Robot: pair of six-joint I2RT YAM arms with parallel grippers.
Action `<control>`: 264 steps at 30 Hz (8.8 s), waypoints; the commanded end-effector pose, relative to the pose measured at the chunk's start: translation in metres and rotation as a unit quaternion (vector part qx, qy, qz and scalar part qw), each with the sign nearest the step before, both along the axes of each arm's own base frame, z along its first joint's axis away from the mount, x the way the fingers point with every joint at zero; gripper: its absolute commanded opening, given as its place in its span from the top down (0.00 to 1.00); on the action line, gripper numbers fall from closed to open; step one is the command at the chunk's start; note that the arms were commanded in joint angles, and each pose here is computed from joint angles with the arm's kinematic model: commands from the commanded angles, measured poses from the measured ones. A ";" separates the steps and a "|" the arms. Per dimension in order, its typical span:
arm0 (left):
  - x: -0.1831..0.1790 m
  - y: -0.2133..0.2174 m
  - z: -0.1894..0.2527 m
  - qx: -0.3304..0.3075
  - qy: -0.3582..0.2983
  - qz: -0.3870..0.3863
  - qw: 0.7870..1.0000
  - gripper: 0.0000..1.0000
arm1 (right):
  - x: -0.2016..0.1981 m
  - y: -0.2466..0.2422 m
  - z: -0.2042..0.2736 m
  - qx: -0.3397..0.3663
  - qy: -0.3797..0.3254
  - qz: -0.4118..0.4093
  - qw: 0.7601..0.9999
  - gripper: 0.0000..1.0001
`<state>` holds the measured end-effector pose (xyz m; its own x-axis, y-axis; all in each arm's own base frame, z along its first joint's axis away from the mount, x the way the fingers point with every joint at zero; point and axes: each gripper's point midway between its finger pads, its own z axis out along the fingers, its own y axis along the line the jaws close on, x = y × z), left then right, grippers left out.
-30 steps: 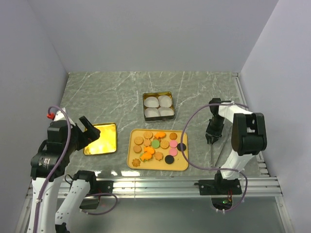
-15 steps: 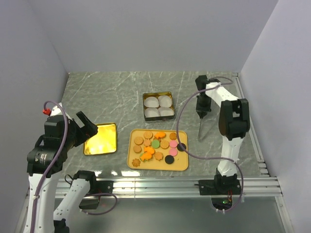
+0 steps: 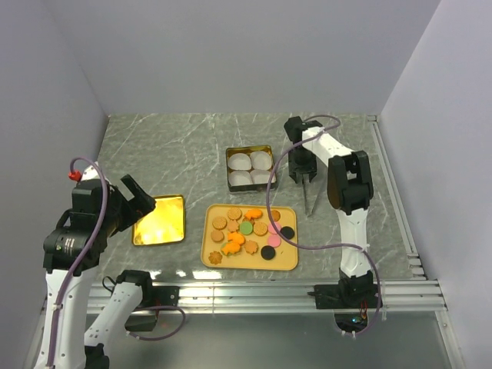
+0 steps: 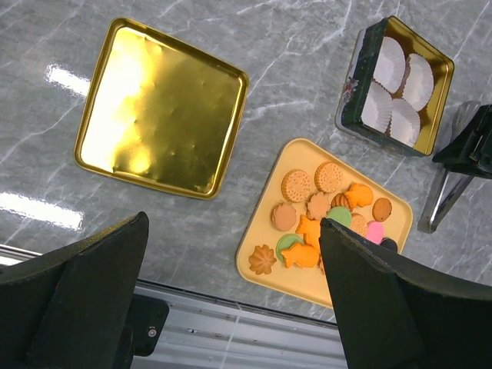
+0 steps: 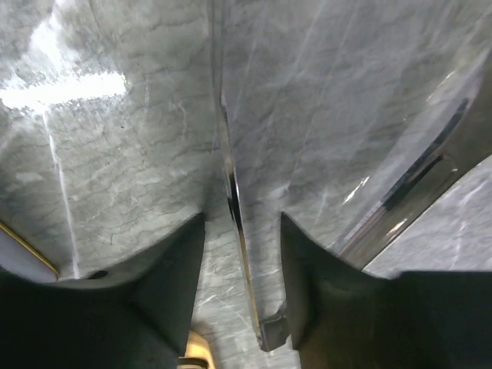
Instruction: Pack the cookies
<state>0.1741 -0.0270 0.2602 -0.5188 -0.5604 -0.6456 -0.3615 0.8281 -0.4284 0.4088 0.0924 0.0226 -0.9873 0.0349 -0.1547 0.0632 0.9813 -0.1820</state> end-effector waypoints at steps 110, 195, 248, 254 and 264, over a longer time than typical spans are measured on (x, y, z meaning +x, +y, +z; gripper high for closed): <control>0.013 -0.004 -0.021 -0.005 -0.058 -0.013 0.998 0.01 | -0.159 0.031 0.212 0.178 -0.157 0.004 0.972 0.44; 0.030 -0.024 -0.034 -0.015 -0.086 -0.059 0.994 0.01 | -0.262 0.175 0.154 0.218 -0.032 0.210 0.953 0.76; 0.031 -0.044 -0.050 -0.011 -0.045 -0.112 0.993 0.06 | -0.016 0.199 0.183 0.258 -0.150 0.109 0.948 0.84; 0.030 -0.049 -0.051 -0.011 -0.044 -0.122 0.992 0.06 | -0.013 0.201 0.156 0.249 -0.131 0.105 0.954 0.83; 0.029 -0.053 -0.053 -0.011 -0.037 -0.132 0.990 0.06 | -0.013 0.199 0.117 0.230 -0.101 0.080 0.965 0.80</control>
<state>0.2019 -0.0774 0.2051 -0.6006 -0.4380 -0.6689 -0.1228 0.8772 -0.4641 0.3886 0.2891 0.1372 -0.9482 -0.0320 -0.3161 -0.1209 0.9565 0.2656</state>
